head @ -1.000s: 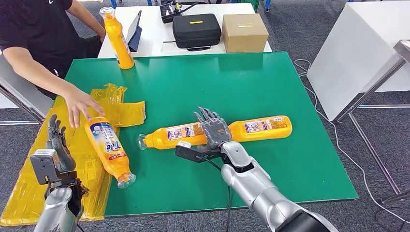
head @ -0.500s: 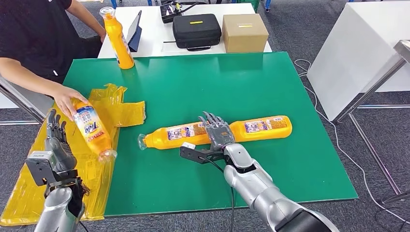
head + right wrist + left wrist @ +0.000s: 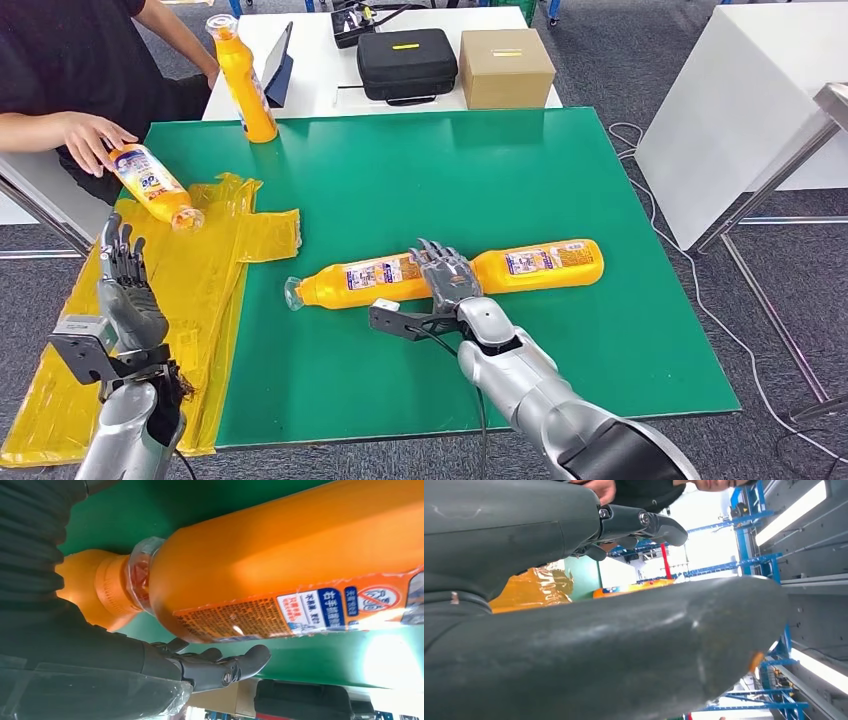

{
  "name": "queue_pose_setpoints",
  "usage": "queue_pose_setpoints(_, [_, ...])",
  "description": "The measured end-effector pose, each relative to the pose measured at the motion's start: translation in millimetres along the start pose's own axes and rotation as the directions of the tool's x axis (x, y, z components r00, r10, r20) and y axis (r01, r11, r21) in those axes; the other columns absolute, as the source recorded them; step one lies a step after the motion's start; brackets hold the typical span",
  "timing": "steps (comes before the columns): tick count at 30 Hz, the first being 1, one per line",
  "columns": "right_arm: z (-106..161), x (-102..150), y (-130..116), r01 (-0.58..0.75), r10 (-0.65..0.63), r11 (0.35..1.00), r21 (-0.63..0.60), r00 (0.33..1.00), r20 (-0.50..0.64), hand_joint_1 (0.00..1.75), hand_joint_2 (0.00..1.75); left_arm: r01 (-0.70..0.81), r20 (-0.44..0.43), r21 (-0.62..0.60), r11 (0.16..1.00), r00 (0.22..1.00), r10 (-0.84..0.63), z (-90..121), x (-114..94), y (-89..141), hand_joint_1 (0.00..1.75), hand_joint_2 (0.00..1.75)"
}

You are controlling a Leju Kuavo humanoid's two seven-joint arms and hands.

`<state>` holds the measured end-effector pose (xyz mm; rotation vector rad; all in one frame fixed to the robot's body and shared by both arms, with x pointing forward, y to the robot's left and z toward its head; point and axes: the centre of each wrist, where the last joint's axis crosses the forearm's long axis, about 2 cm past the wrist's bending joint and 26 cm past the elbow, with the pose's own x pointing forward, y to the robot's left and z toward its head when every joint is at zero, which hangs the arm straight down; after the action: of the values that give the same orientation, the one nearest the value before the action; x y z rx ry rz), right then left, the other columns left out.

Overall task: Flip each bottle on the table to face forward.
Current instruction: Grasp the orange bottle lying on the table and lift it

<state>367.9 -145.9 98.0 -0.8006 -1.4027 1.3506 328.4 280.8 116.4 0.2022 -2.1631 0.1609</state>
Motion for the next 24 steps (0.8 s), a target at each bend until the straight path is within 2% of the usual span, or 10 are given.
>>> queue_pose_setpoints(7, [-3.5,8.1,-0.7,-0.098,0.098,0.995,0.002,0.994,-0.050,0.02,1.75,-0.036,0.002,-0.003,0.999,0.999,0.036,0.3,1.2,-6.8,0.00,0.00])
queue_pose_setpoints(11, [-2.9,8.9,3.0,-0.177,0.178,0.984,0.020,0.981,-0.074,1.72,1.75,-0.059,0.004,-0.019,0.998,0.998,0.060,-1.4,2.5,-11.8,0.00,0.00])
queue_pose_setpoints(15, [0.3,9.0,9.6,-0.226,0.229,0.973,0.046,0.970,-0.085,1.75,1.75,-0.077,0.005,-0.033,0.996,0.997,0.077,-1.6,3.3,-16.1,0.00,0.00])
queue_pose_setpoints(24, [0.5,8.7,10.6,-0.246,0.251,0.968,0.056,0.964,-0.090,1.75,1.75,-0.104,0.013,-0.046,0.993,0.994,0.105,-10.9,6.8,-24.0,0.00,0.00])
